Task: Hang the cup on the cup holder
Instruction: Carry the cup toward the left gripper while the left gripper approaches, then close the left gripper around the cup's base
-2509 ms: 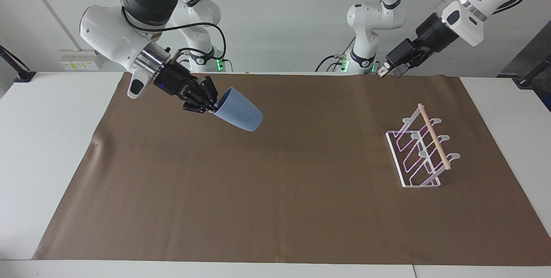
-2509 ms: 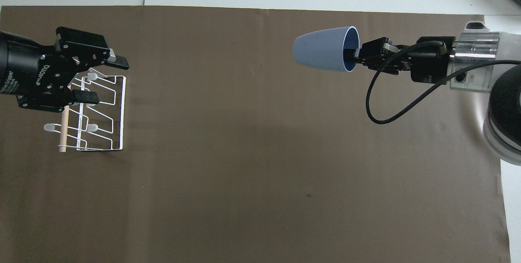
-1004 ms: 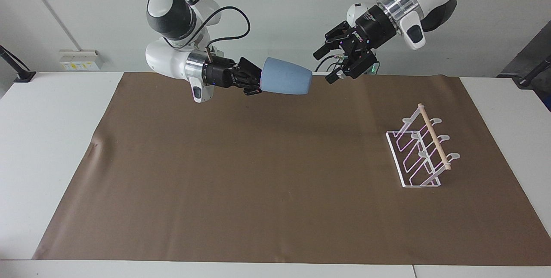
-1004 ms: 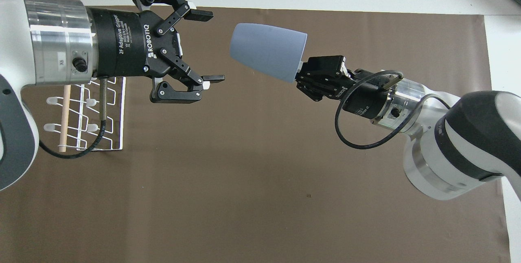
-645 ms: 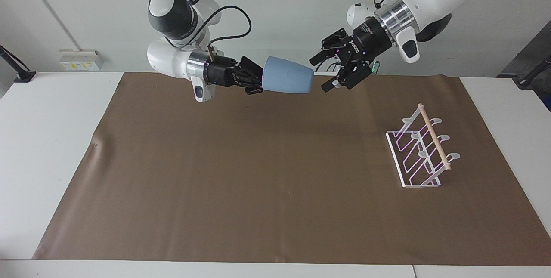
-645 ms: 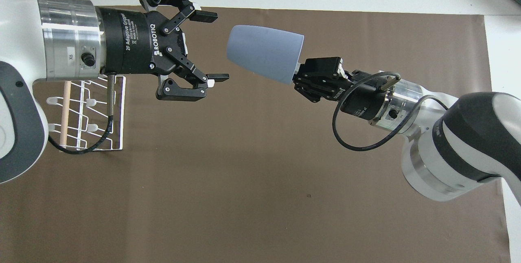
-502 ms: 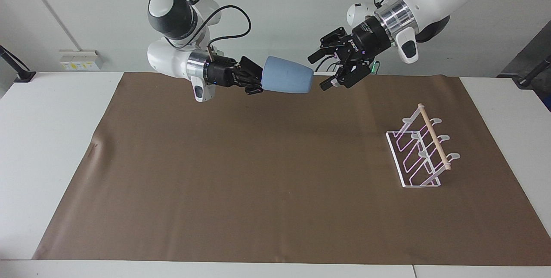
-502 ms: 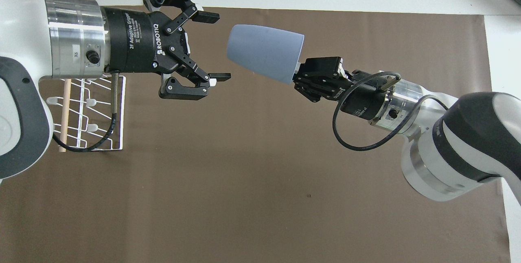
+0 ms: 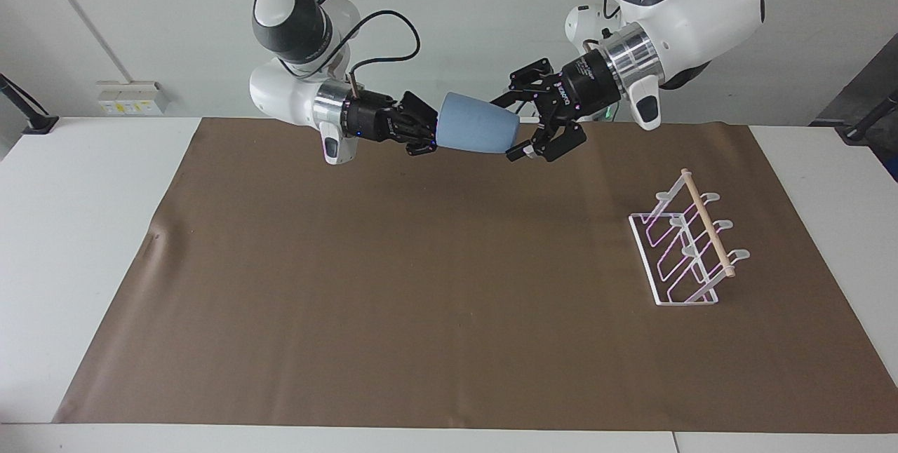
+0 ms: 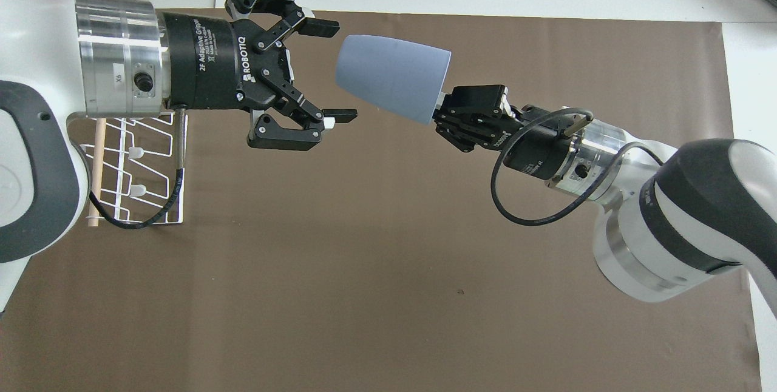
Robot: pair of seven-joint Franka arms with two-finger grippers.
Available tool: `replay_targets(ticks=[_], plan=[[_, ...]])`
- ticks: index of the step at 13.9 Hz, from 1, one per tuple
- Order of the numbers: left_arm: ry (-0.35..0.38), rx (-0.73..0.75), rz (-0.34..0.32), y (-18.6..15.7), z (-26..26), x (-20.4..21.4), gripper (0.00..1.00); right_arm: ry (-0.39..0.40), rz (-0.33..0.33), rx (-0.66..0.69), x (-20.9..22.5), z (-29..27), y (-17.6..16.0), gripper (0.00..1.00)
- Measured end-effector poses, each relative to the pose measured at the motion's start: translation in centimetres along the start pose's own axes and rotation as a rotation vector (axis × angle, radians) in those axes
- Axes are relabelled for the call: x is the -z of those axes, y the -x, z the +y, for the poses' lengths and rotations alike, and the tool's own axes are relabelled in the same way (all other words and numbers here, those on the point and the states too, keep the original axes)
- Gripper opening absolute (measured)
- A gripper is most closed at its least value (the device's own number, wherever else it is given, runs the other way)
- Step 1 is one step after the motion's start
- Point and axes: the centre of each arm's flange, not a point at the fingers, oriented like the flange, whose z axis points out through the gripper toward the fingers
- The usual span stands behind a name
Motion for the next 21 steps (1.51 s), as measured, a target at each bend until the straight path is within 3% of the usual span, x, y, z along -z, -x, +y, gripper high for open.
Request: replay_targets(ticks=[10,12,21], plan=[[-0.015,-0.019,0.001,0.9,-1.1,-1.8,1.00,0.000,0.003,0.035,0.2,-0.1,0.0,0.05],[-0.014,-0.021,0.001,1.0,-1.1,-1.7,0.90,-0.001,0.010,0.035,0.6,-0.2,-0.3,0.05],[-0.001,-0.034,0.014,1.1,-1.2,-1.6,0.88,0.003,0.025,0.035,0.4,-0.2,-0.2,0.06]])
